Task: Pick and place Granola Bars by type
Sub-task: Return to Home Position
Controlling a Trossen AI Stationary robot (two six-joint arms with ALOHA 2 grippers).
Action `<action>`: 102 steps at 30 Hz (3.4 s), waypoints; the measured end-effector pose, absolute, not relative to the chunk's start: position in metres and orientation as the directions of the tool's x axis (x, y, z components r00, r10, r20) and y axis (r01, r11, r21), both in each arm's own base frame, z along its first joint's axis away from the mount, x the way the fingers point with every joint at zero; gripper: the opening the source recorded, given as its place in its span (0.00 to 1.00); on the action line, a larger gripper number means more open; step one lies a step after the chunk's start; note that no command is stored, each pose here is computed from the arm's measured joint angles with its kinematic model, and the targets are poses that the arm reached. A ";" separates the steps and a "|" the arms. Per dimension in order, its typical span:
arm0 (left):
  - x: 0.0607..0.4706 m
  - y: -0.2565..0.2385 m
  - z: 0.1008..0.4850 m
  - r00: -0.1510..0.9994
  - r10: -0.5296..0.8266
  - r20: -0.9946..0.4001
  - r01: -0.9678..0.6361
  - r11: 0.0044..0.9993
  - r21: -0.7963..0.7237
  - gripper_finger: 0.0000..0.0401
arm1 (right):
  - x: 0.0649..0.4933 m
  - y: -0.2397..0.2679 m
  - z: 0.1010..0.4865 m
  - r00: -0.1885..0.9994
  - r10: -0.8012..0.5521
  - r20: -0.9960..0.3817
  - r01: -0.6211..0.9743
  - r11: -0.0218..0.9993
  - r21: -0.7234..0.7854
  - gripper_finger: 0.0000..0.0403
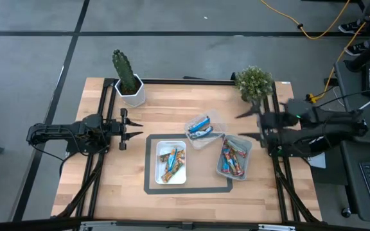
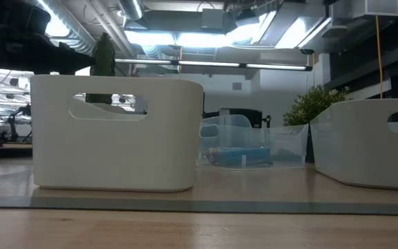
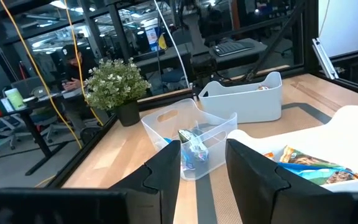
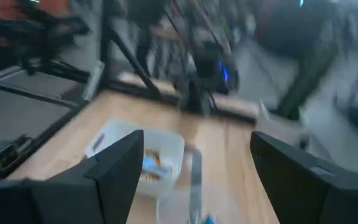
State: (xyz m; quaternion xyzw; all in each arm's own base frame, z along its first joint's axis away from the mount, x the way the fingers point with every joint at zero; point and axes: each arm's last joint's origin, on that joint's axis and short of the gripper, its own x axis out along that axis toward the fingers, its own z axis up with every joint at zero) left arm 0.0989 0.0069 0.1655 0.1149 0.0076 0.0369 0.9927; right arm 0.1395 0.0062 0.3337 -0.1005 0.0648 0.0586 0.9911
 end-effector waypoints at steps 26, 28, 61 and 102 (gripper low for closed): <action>0.099 0.007 0.166 0.997 0.075 0.001 -0.073 0.971 0.229 0.30 | 0.093 0.017 0.189 0.941 0.232 0.247 -0.215 0.972 -0.093 0.74; 0.099 0.007 0.166 0.997 0.075 0.000 -0.073 0.971 0.229 0.31 | 0.095 0.014 0.183 0.963 0.200 0.182 -0.185 0.978 -0.095 0.74; 0.099 0.007 0.166 0.997 0.075 -0.001 -0.073 0.971 0.229 0.30 | 0.097 0.007 0.168 0.992 0.119 0.032 -0.116 0.990 -0.086 0.73; 0.099 0.007 0.166 0.997 0.075 -0.001 -0.072 0.971 0.229 0.31 | 0.097 0.007 0.168 0.993 0.118 0.031 -0.115 0.989 -0.089 0.73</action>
